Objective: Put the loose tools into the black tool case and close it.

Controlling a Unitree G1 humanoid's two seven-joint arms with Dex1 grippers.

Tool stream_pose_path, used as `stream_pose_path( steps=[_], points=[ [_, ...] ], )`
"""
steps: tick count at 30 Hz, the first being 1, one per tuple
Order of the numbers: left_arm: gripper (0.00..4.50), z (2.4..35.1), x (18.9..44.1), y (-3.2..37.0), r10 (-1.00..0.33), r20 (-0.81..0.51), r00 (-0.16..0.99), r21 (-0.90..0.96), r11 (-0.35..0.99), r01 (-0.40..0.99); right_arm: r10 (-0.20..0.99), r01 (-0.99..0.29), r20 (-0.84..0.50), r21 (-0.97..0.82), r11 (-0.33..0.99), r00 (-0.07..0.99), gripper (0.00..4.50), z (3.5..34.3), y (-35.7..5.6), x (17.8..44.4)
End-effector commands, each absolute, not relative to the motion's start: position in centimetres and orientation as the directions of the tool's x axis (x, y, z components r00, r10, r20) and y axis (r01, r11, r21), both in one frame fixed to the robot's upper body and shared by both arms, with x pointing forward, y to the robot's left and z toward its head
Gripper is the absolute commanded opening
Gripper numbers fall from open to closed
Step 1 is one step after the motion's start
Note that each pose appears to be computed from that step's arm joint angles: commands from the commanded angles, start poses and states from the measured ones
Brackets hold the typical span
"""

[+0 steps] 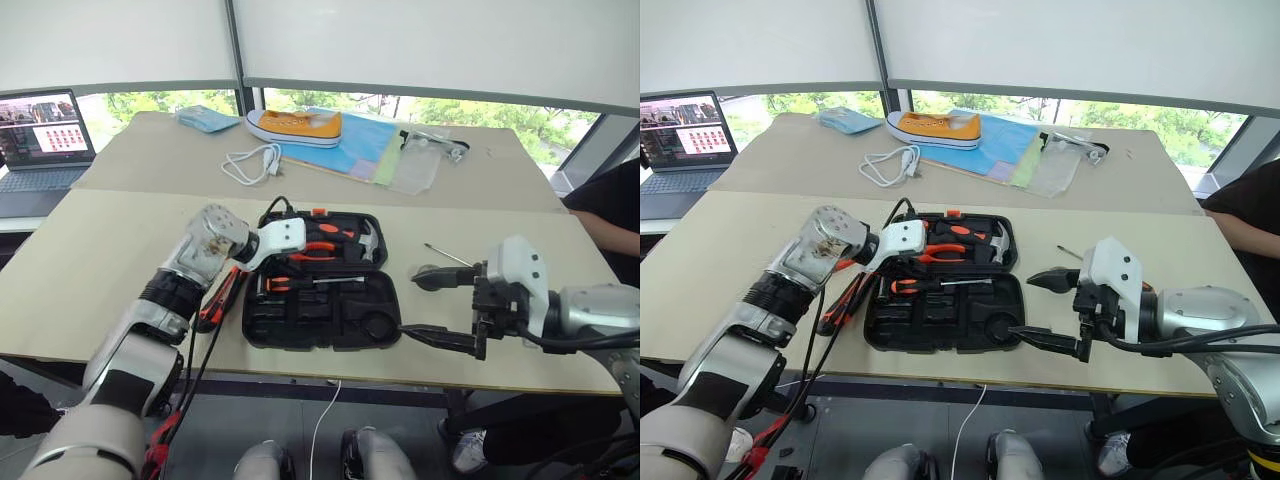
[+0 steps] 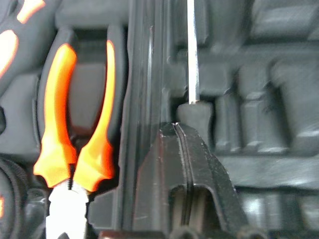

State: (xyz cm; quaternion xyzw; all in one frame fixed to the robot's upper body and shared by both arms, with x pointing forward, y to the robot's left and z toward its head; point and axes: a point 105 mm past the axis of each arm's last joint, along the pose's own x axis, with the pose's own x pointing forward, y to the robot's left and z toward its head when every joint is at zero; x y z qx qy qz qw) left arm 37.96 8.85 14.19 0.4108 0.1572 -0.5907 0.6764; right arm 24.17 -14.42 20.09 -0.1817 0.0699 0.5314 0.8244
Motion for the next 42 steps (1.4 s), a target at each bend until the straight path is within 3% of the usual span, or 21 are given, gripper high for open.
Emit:
stream_pose_path(
  steps=[1, 6, 14, 19, 25, 32, 37, 41, 42],
  points=[
    [0.02, 11.7, 37.4, 8.7, -0.632, -0.742, 0.223, 0.345, -0.076, 0.936, 0.850, -0.885, -0.275, -0.269, 0.381, 0.450, 4.50, 20.9, -14.4, 24.2],
    [0.02, 13.7, 38.1, 9.3, -0.681, -0.688, 0.251, 0.337, 0.007, 0.942, 0.773, -0.817, -0.279, -0.293, 0.497, 0.570, 4.50, 20.4, -16.4, 25.6],
    [0.02, 17.3, 37.5, 8.1, -0.790, -0.584, 0.187, 0.312, -0.006, 0.950, 0.776, -0.822, -0.283, -0.279, 0.496, 0.564, 4.50, 20.1, -16.7, 25.4],
    [0.02, 16.7, 37.0, 7.9, -0.764, -0.623, 0.171, 0.317, -0.047, 0.947, 0.785, -0.828, -0.277, -0.278, 0.487, 0.555, 4.50, 20.2, -16.4, 25.6],
    [0.02, 14.5, 38.0, 8.4, -0.695, -0.680, 0.233, 0.364, -0.043, 0.931, 0.828, -0.870, -0.286, -0.268, 0.414, 0.482, 4.50, 20.4, -15.2, 24.3],
    [0.02, 12.2, 37.6, 8.8, -0.663, -0.723, 0.197, 0.328, -0.078, 0.941, 0.830, -0.871, -0.285, -0.271, 0.410, 0.480, 4.50, 20.6, -14.9, 24.3],
    [0.02, 13.5, 37.7, 8.8, -0.716, -0.668, 0.200, 0.313, -0.026, 0.950, 0.811, -0.856, -0.292, -0.278, 0.435, 0.507, 4.50, 20.4, -15.5, 24.6],
    [0.84, 19.0, 37.1, 8.6, -0.890, -0.430, 0.153, 0.256, 0.043, 0.966, 0.738, -0.811, -0.337, -0.259, 0.524, 0.585, 4.50, 19.7, -18.1, 25.7],
    [1.26, 20.0, 36.7, 8.7, -0.911, -0.389, 0.135, 0.253, 0.035, 0.967, 0.721, -0.803, -0.356, -0.259, 0.536, 0.595, 4.50, 19.5, -18.7, 25.9]
  ],
)
